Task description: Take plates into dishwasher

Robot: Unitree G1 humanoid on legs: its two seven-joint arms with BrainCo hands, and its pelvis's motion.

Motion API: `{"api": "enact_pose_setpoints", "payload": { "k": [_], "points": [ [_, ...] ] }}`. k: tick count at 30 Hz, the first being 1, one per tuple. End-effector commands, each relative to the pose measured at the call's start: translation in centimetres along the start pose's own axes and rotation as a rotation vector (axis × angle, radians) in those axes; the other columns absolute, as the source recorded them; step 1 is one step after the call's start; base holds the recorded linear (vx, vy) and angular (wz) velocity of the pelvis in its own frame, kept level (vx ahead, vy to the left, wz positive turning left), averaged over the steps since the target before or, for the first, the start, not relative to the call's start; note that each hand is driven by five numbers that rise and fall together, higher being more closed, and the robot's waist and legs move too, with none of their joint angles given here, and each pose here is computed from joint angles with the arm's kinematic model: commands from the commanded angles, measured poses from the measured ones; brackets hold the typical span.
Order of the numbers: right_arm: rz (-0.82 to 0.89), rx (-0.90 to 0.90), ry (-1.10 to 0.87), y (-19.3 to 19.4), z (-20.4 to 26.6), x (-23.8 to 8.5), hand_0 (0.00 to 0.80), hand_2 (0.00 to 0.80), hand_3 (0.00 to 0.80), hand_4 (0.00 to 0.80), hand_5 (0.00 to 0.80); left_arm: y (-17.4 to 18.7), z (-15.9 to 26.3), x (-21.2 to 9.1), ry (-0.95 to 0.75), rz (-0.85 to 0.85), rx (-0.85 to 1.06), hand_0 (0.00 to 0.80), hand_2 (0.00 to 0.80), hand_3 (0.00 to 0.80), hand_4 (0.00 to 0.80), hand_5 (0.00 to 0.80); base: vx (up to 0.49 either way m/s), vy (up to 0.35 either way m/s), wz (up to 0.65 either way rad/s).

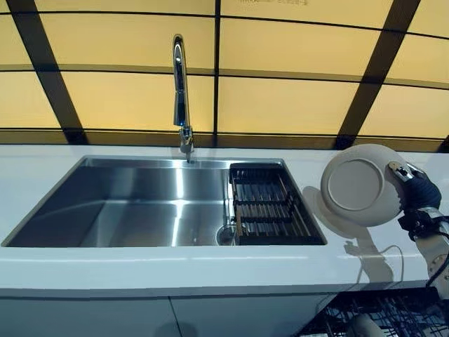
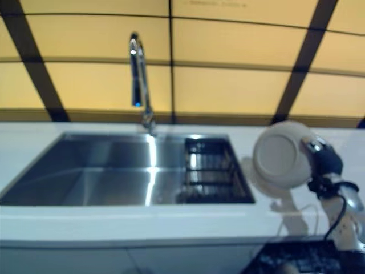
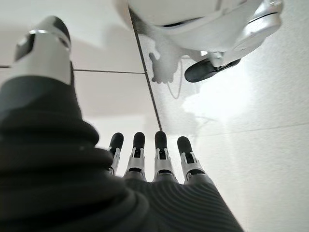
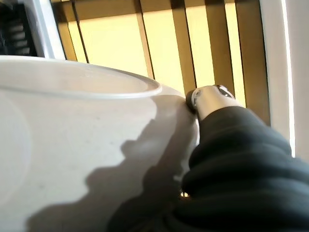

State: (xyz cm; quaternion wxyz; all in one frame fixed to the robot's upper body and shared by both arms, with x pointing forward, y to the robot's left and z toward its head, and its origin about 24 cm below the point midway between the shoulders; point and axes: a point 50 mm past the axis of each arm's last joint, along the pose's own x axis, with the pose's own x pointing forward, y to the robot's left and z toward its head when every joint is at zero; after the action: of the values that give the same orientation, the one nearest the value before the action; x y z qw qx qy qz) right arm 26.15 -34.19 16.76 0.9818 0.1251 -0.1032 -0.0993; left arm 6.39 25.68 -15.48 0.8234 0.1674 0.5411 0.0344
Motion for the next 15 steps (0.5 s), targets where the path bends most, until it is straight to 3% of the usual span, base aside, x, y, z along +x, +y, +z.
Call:
{"api": "enact_pose_setpoints", "payload": {
  "k": [1,15],
  "points": [
    [0.029,-0.062,-0.249,0.7,5.4,-0.2,0.8,0.8,0.8,0.8,0.8,2.3,1.0,0.4,-0.009,0.052,0.019,0.0,0.0,0.0,0.0,0.0,-0.042,0.004,-0.11],
    [-0.103,-0.145,-0.303,-1.1,7.0,-2.7,0.8,0.8,0.8,0.8,0.8,3.3,1.5,0.6,-0.01,0.069,0.014,0.0,0.0,0.0,0.0,0.0,-0.045,0.007,-0.2]
  ]
}}
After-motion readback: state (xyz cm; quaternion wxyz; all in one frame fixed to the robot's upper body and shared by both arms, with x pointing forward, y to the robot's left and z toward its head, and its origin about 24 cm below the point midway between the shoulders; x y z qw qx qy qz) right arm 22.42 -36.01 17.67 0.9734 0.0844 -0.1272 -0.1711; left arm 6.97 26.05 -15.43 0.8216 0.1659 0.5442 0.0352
